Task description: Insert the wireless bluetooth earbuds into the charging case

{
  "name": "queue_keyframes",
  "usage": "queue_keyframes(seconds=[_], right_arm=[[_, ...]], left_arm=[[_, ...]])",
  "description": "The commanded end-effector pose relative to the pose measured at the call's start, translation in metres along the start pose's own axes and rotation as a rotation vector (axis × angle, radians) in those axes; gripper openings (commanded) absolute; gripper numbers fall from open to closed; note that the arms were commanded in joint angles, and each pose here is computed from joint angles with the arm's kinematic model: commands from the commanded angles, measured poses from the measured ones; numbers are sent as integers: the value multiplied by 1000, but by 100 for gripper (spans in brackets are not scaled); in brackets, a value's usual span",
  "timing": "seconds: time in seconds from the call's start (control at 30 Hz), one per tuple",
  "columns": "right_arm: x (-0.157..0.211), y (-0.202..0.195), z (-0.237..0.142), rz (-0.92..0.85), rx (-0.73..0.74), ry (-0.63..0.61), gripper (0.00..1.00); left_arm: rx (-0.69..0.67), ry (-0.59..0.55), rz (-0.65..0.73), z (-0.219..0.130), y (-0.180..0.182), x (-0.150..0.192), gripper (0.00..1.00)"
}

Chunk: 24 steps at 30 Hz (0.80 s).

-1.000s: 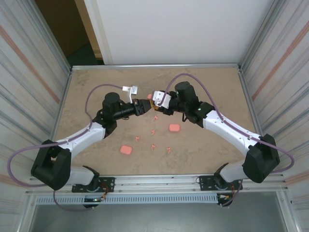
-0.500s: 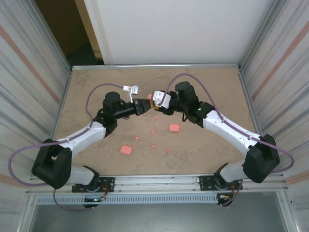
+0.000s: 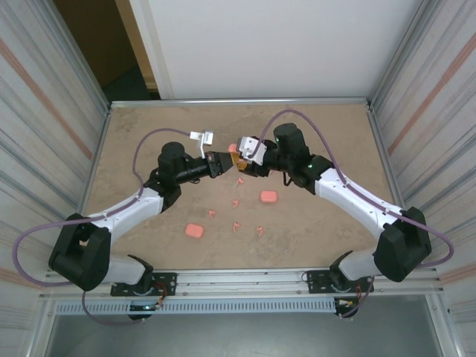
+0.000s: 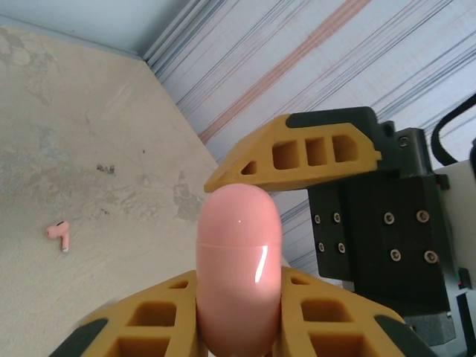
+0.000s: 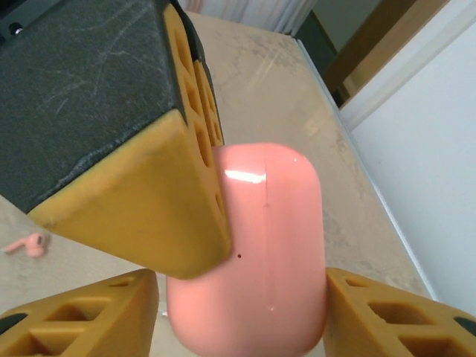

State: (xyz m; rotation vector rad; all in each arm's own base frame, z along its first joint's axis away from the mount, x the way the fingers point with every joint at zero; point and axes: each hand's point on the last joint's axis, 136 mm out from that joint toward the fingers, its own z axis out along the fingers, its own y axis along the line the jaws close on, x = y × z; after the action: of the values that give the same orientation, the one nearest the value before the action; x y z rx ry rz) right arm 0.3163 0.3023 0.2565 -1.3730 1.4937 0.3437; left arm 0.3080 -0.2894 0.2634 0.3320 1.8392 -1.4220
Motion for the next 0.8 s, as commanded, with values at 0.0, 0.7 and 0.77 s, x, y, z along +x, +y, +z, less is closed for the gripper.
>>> queue_keyframes(seconds=[0.0,0.7,0.77], right_arm=[[-29,1,-23,110,-61,-123,68],[-66,-45,-77,601,-137,-458,85],[-73,-50,-84,619,-147,-492,86]], left_arm=[[56,-77,94,-7,-22,-16,15],[187,-320,586,-24,-67,-58,0],[209,-354,628,-25,-71,-61,0]])
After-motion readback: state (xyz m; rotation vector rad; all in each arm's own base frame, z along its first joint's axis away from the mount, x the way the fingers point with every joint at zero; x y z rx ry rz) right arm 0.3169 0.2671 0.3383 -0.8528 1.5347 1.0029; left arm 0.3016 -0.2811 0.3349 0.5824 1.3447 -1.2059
